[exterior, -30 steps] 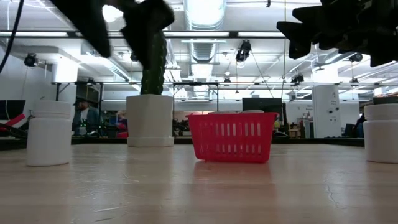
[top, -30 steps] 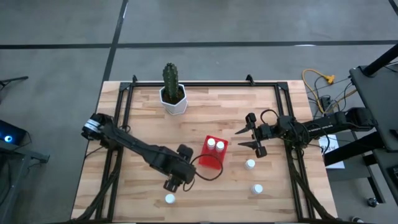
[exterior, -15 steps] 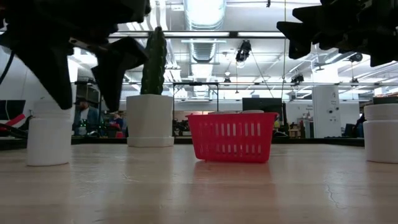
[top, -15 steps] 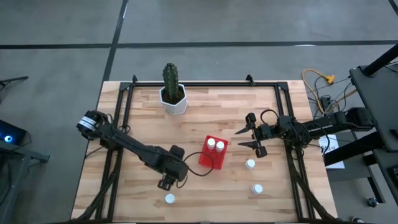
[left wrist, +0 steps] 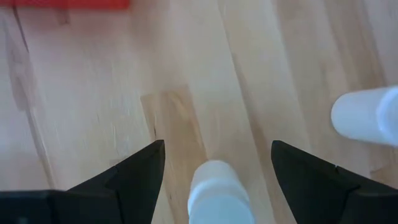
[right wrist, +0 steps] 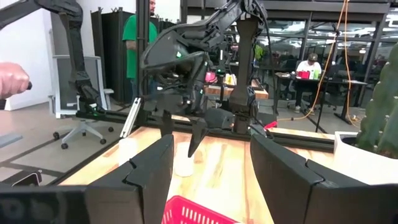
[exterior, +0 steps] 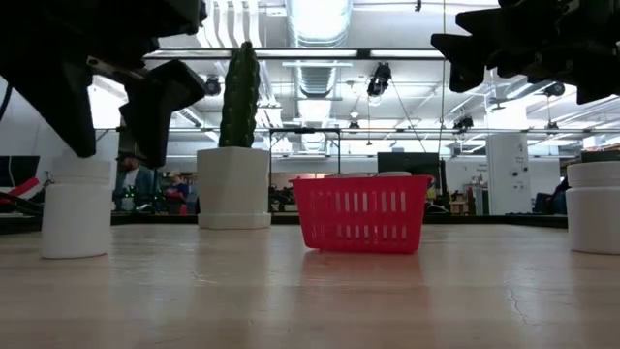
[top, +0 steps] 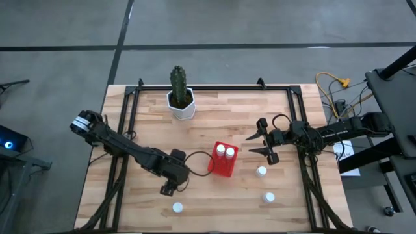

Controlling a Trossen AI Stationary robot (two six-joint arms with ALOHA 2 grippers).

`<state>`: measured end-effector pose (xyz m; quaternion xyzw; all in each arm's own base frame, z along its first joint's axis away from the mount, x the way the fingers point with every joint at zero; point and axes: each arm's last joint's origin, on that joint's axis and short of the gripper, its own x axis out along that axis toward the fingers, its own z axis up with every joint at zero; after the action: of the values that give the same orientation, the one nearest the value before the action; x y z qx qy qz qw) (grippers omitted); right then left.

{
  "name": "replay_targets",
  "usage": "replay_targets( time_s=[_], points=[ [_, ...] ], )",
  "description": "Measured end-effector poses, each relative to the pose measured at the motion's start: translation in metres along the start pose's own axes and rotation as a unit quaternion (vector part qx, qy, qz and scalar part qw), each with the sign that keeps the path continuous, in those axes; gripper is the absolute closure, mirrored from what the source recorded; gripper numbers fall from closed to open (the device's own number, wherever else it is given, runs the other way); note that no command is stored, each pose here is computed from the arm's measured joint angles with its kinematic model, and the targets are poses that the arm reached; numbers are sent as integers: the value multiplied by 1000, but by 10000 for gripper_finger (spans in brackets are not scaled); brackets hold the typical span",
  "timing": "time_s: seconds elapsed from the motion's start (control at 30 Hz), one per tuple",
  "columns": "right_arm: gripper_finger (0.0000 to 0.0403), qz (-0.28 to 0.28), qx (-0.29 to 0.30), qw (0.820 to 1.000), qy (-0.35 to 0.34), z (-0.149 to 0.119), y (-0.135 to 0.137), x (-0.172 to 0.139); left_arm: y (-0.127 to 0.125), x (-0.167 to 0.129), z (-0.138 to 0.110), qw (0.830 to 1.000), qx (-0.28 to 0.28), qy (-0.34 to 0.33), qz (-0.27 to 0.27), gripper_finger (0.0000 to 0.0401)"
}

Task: Pick and place pill bottles into a basket
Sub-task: Put the white pill bottle into the red bin

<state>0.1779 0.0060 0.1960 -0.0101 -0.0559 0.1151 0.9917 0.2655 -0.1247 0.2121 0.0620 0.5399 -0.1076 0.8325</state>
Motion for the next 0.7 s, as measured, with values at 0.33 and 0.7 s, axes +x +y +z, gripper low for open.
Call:
replay_targets(
  time_s=[0.33,0.7],
  points=[
    [200,0,1,1000,1,0,0,0,-1,4,-5,1000,-19,10,-5,127],
    [200,0,2,1000,0,0,0,0,-2,4,-6,1000,-20,13,-5,127]
  ],
)
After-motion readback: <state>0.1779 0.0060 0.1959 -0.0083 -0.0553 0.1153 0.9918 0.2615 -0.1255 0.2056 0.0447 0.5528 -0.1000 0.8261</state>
